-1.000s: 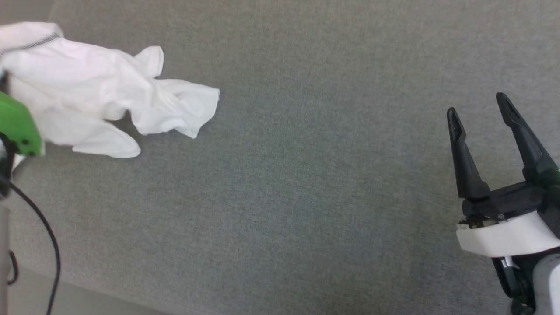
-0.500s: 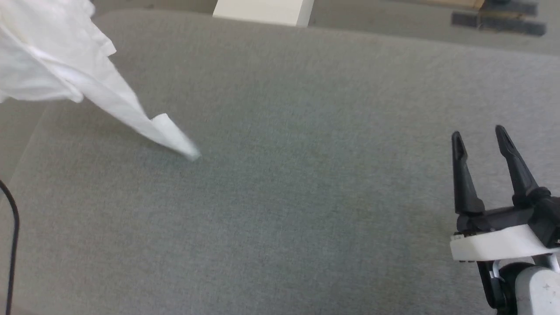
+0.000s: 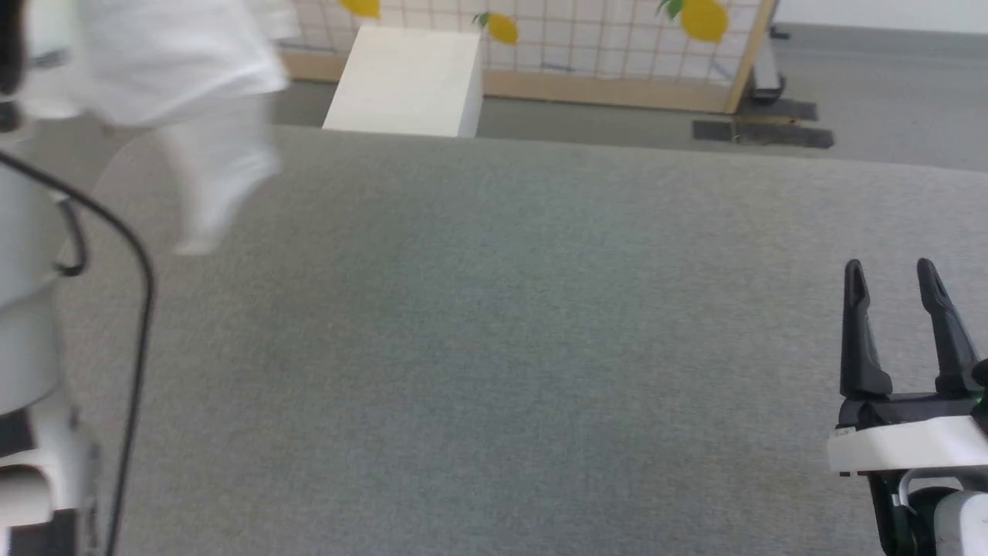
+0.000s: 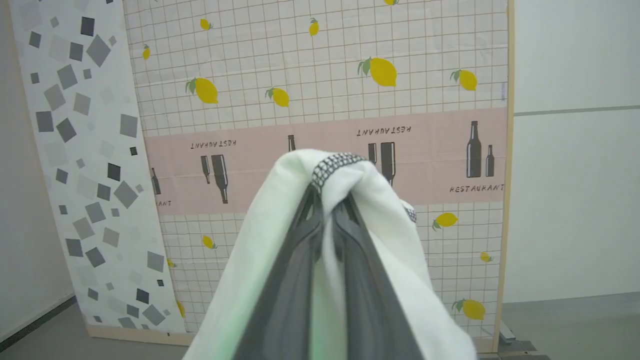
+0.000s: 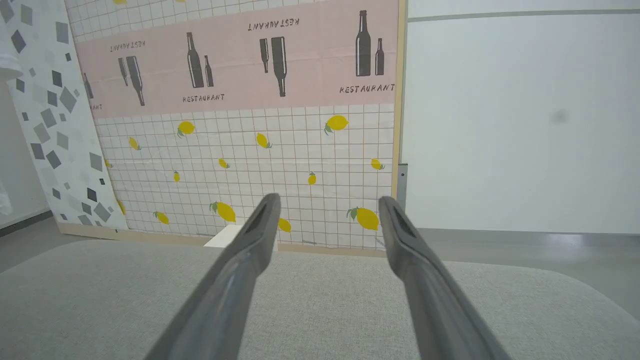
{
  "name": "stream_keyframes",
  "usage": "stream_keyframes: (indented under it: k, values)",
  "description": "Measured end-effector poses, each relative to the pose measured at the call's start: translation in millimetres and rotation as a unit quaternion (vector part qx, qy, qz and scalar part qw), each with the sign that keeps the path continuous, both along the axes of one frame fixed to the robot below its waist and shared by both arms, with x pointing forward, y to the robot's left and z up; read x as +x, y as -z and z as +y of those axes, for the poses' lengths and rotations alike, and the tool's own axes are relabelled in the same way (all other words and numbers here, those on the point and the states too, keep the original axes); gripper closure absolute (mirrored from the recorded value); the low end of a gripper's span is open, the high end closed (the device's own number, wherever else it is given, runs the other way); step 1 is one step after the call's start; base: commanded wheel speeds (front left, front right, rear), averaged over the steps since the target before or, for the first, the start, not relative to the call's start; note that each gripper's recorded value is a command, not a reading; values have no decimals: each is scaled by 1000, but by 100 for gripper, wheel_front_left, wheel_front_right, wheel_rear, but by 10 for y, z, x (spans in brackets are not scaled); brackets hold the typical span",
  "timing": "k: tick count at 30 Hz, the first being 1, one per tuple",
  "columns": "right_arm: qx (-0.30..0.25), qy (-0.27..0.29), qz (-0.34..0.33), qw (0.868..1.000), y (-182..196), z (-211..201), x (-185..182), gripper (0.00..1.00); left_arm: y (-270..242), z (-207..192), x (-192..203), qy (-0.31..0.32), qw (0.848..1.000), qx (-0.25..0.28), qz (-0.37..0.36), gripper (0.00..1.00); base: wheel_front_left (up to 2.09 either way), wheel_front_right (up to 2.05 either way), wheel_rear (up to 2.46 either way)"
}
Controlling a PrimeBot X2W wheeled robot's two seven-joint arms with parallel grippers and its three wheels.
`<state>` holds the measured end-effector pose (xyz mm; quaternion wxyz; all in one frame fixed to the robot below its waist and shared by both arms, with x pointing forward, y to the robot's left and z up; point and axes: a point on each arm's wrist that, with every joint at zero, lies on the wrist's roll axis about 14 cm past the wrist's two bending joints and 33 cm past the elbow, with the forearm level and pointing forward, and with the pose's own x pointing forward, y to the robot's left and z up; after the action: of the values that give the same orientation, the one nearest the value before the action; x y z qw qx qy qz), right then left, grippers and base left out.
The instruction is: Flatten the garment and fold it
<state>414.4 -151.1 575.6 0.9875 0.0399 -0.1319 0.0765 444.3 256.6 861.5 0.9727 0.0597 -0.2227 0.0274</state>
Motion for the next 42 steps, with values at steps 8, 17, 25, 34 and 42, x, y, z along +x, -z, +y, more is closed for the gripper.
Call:
stream_keyframes:
  k: [8, 17, 25, 34, 42]
  values:
    - [2, 59, -24, 998, -160, -419, -216, 0, -102, -1093, 4, 147, 988, -34, -8, 100, 0, 0, 0]
    - [1, 116, -23, 993, -150, -810, -345, 0, 193, -2210, -17, 290, 955, -63, 18, 100, 0, 0, 0]
    - [1, 136, -6, 991, -1, -943, -259, 0, 1331, -2788, 194, 332, 932, -64, 135, 100, 0, 0, 0]
    - [-1, 150, 23, 988, 200, -1041, -215, 0, 3198, -2744, 335, 259, 909, -62, 322, 100, 0, 0, 0]
    - [-4, 142, 34, 989, 289, -982, -153, 0, 4158, -2525, 196, 206, 878, -49, 430, 54, 0, 0, 0]
